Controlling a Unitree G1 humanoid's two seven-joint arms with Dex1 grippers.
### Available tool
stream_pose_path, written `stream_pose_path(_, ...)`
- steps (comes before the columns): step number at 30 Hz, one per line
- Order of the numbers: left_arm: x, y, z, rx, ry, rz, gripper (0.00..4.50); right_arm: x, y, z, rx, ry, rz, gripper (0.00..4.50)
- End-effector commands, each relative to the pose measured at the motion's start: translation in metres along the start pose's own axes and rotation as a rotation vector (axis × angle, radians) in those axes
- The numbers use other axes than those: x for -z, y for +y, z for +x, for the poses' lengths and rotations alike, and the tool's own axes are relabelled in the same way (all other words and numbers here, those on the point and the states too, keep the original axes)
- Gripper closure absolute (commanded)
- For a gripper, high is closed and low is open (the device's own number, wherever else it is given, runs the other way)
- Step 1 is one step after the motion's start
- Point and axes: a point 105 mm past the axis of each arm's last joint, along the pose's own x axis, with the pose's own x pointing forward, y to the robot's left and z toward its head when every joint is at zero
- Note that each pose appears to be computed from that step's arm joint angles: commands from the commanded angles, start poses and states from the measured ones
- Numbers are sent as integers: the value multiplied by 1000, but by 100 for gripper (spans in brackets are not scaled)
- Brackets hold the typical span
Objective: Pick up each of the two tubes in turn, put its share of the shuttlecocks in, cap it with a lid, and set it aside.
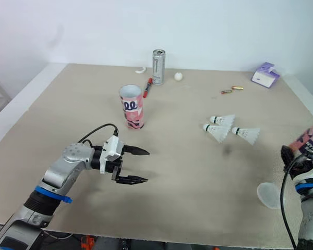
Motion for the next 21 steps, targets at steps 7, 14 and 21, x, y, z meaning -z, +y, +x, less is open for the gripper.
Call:
stream_pose_path(7,-11,-2,-2,-19,-30,27,0,-1,-59,6,223,-13,1,135)
stream_pose_path(14,-11,-3,-2,-18,-22,25,0,13,-61,7,221,18,33,102)
stream_pose_path(21,-10,-3,-1,-11,-16,25,0,20,-64,-2,230,36,13,4)
